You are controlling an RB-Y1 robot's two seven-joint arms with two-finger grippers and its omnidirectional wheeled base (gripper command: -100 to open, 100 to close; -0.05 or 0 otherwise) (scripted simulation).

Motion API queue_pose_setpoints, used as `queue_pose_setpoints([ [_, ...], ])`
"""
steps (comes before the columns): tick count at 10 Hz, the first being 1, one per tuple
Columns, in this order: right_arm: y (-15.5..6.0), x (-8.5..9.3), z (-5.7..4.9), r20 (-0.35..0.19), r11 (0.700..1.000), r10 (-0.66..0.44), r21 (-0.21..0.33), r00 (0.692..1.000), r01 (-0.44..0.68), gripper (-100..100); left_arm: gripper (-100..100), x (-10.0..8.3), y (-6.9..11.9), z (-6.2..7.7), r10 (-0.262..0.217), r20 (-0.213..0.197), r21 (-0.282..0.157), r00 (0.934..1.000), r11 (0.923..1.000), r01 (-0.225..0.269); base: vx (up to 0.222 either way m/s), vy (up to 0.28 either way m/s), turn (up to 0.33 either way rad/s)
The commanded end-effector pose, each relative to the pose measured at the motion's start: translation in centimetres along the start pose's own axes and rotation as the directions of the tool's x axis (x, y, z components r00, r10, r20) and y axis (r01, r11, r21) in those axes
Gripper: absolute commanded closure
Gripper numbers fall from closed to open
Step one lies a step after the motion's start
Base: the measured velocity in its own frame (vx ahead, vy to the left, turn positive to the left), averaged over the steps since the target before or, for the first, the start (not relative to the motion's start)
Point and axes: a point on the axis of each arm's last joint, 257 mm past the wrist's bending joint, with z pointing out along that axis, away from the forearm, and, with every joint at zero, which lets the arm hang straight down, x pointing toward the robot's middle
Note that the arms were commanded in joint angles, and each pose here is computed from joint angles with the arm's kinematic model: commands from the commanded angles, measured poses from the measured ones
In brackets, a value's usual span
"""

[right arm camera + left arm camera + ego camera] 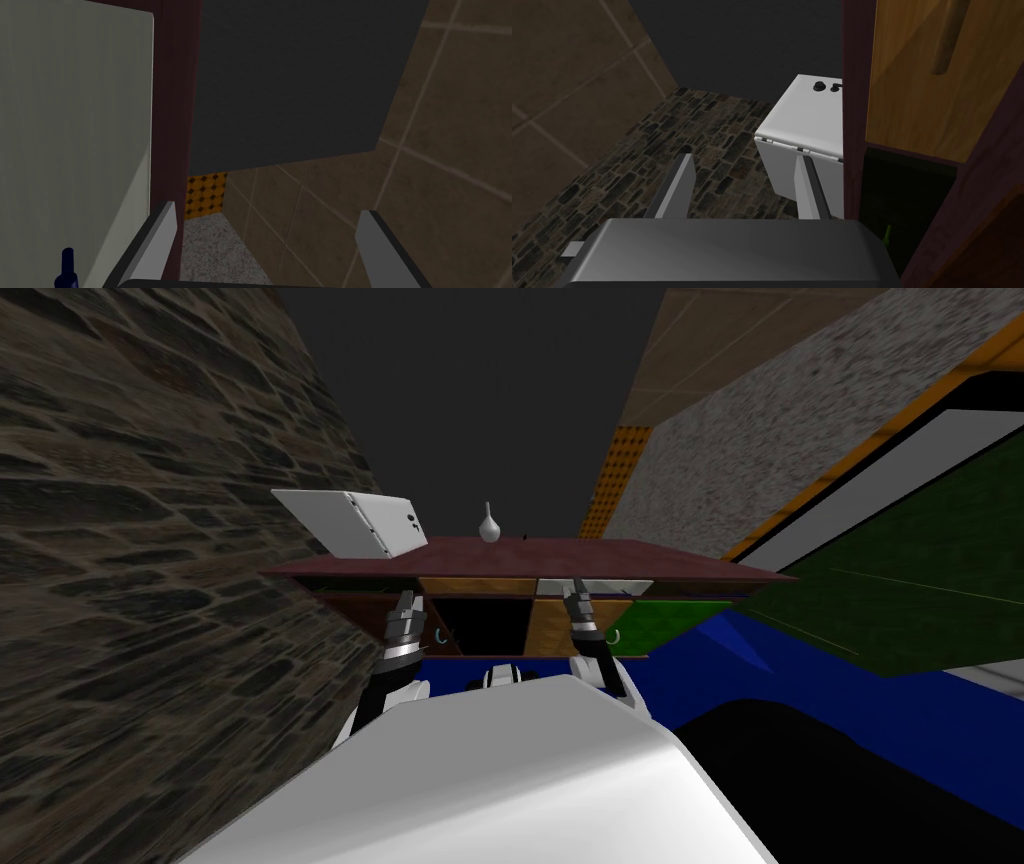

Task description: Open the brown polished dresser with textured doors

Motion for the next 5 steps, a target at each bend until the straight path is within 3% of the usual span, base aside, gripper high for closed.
queue_pose_setpoints([
  [1,-1.7,0.8,-0.3,-0.084,0.989,-0.136,0.047,0.987,0.140,-100,0,0.0,0.0,0.0,0.000,0.000,0.000,1.0000,1.0000,0.000,-0.003,0.116,-0.015],
  [3,-2.5,1.2,-0.5,-0.121,0.975,-0.204,0.061,0.972,0.212,-100,0,0.0,0.0,0.0,0.000,0.000,0.000,1.0000,1.0000,0.000,0.009,0.104,-0.013],
  [5,-4.1,1.5,-0.9,-0.186,0.938,-0.315,0.088,0.931,0.336,-100,0,0.0,0.0,0.0,0.000,0.000,0.000,1.0000,1.0000,0.000,-0.014,0.101,-0.016],
])
